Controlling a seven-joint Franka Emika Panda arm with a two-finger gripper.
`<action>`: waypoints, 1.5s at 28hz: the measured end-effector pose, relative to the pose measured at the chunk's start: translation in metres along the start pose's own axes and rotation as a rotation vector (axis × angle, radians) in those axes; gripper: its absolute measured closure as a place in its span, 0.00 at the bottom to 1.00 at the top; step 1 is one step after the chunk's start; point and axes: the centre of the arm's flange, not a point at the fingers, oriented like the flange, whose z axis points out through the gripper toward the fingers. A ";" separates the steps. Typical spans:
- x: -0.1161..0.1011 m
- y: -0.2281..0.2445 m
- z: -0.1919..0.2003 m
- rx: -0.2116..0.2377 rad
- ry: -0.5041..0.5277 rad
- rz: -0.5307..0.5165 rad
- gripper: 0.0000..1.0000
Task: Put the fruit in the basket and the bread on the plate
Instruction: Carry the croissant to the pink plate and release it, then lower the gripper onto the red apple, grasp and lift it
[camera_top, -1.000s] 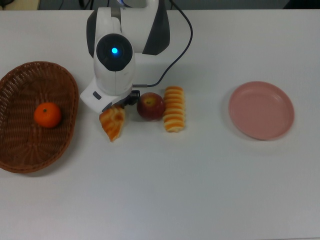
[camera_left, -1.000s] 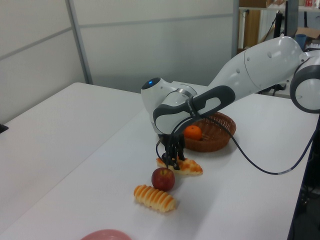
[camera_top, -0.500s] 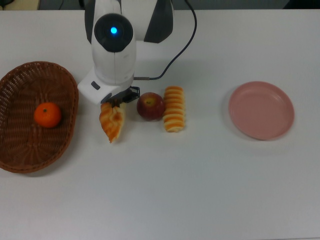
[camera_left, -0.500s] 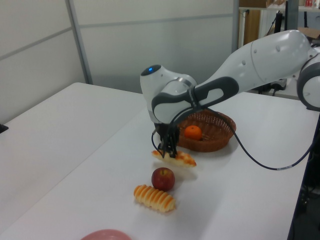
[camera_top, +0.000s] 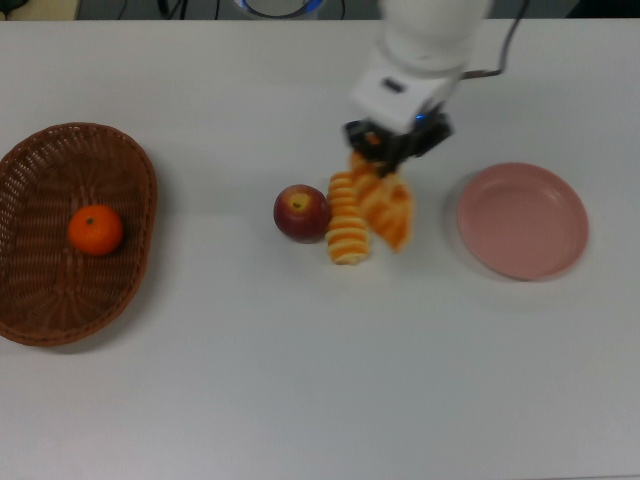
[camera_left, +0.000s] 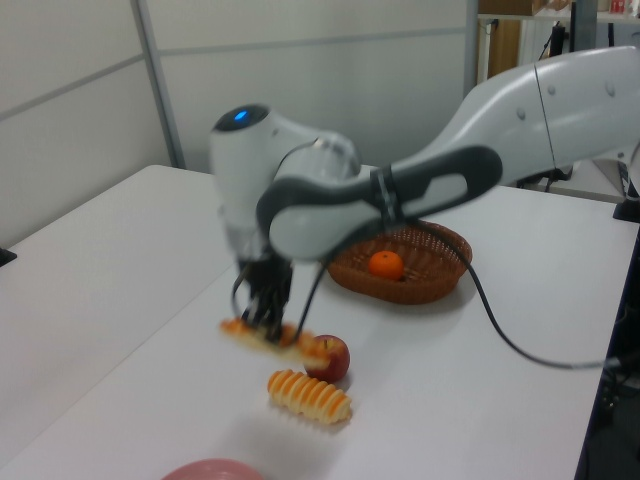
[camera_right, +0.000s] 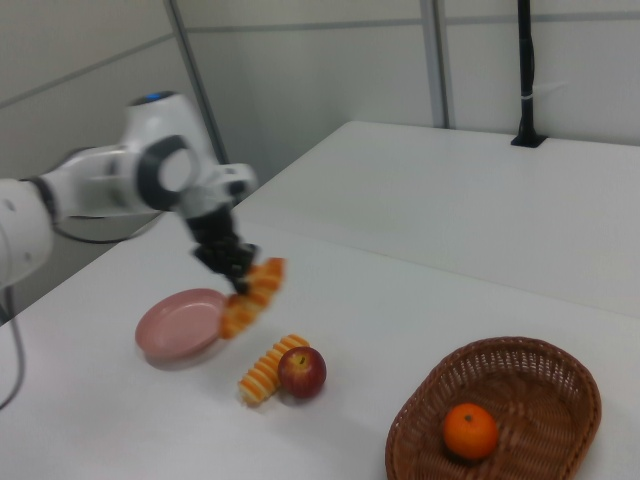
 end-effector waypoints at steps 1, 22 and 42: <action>-0.002 -0.019 -0.001 -0.001 0.002 -0.013 0.93; 0.001 -0.145 0.075 -0.052 0.059 -0.107 0.73; 0.012 -0.031 0.068 -0.113 -0.044 -0.020 0.00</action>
